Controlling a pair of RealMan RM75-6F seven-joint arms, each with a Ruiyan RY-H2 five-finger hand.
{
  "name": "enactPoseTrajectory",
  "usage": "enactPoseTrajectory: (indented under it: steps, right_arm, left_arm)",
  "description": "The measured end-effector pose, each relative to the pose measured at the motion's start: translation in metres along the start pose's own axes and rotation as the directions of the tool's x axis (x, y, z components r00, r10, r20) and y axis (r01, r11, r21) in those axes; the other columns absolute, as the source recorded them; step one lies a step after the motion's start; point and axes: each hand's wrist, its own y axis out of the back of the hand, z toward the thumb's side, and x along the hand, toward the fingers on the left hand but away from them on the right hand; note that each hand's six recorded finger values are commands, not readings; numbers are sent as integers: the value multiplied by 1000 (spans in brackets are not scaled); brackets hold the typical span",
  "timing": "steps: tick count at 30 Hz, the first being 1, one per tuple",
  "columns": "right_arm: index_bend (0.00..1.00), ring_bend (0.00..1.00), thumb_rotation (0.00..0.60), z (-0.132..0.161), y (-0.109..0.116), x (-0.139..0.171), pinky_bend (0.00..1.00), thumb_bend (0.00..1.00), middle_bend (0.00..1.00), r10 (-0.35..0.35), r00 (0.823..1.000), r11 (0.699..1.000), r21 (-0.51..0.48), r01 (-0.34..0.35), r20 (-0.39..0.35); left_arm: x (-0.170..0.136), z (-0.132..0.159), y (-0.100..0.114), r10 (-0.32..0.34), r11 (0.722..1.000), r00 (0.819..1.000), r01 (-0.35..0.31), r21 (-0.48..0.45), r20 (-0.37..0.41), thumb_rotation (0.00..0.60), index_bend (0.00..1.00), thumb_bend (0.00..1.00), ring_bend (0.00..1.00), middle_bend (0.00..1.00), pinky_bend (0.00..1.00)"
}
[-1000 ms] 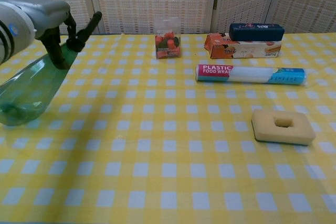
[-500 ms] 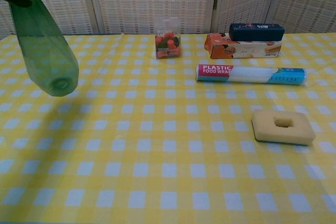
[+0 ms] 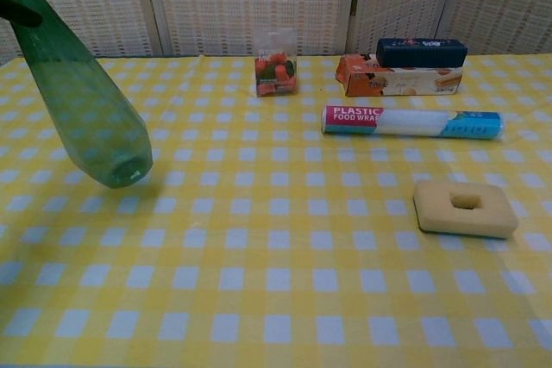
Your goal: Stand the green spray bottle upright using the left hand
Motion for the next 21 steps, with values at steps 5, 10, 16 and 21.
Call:
enactPoseTrajectory:
  steps: [5, 10, 16, 21]
  right_arm:
    - [0, 0, 600, 0, -1, 0, 0, 256, 0, -2, 1000, 1000, 4, 2, 5]
    - [0, 0, 600, 0, -2, -1, 0, 257, 0, 3, 1000, 1000, 7, -3, 8]
    - [0, 0, 600, 1, -4, -2, 0, 257, 0, 7, 1000, 1000, 10, -7, 11]
    - [0, 0, 600, 1, -5, -3, 0, 257, 0, 9, 1000, 1000, 14, -9, 13]
  left_arm:
    - [5, -9, -4, 21, 1000, 1000, -21, 19, 22, 600, 858, 605, 1000, 1000, 1000]
    - [8, -16, -9, 74, 996, 996, -76, 42, 50, 600, 858, 603, 1000, 1000, 1000]
    - [11, -28, -16, 104, 992, 993, -107, 69, 48, 600, 856, 586, 1000, 1000, 1000]
    - [13, -37, -18, 105, 992, 994, -107, 70, 39, 600, 854, 581, 1000, 1000, 1000]
